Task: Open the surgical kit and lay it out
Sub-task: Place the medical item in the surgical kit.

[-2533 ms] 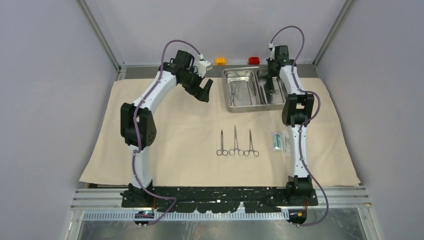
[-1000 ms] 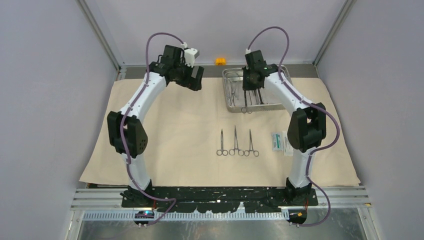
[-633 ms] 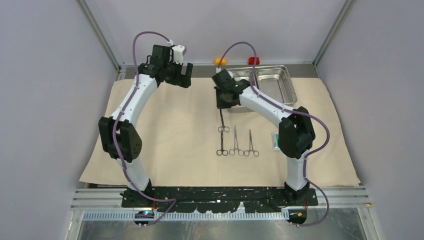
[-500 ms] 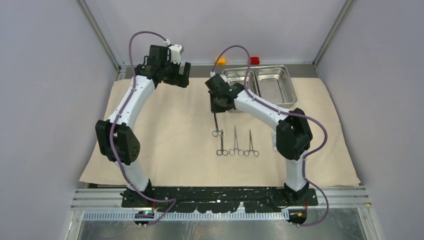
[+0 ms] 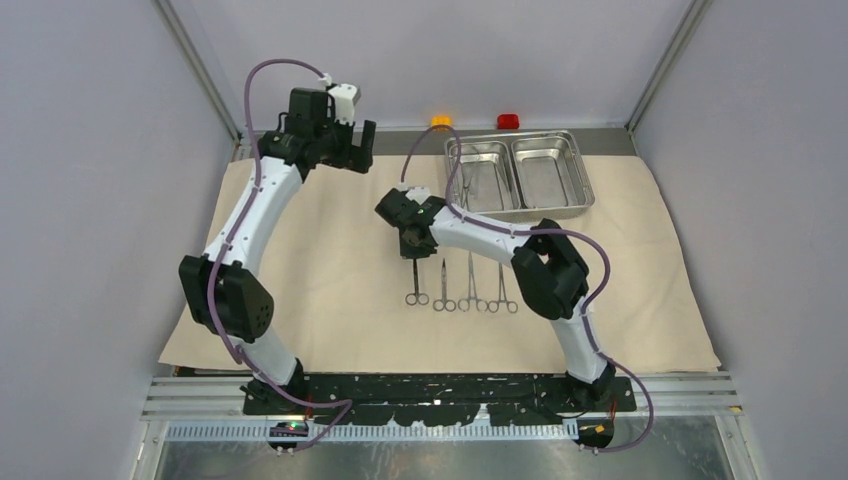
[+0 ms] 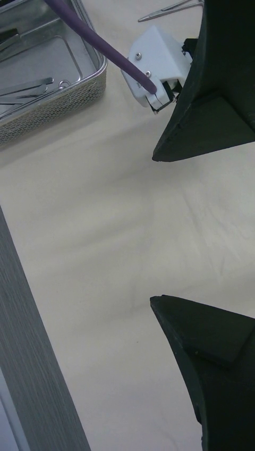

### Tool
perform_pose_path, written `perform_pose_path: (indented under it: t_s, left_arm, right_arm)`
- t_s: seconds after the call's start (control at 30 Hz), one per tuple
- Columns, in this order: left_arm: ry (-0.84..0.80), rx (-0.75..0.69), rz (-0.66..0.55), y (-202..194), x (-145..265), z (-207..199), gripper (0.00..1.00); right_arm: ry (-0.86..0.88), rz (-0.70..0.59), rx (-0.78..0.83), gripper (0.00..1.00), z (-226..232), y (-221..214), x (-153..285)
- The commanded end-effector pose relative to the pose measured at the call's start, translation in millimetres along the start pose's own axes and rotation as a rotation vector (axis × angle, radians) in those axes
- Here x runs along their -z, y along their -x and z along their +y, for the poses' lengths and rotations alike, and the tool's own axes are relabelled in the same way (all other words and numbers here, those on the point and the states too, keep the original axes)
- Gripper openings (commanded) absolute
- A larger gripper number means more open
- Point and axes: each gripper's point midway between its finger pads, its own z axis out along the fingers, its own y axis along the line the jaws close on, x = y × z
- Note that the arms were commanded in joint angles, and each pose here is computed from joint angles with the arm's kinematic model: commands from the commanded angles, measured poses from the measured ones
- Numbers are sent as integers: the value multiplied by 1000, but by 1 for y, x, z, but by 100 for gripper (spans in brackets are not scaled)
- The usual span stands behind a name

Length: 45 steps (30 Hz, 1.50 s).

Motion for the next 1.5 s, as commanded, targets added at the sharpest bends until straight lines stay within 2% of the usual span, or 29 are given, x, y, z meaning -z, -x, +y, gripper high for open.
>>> perform_pose_path:
  t_s: [0.0,1.47]
  left_arm:
    - [25,-1,-52,12,18,4,100]
    - [-30,5,-32,-3,20,-7,100]
  right_arm:
    - [-34,-92,-83,0,8,20,12]
    - [-124,-72,-64,0,-11,-7,-19]
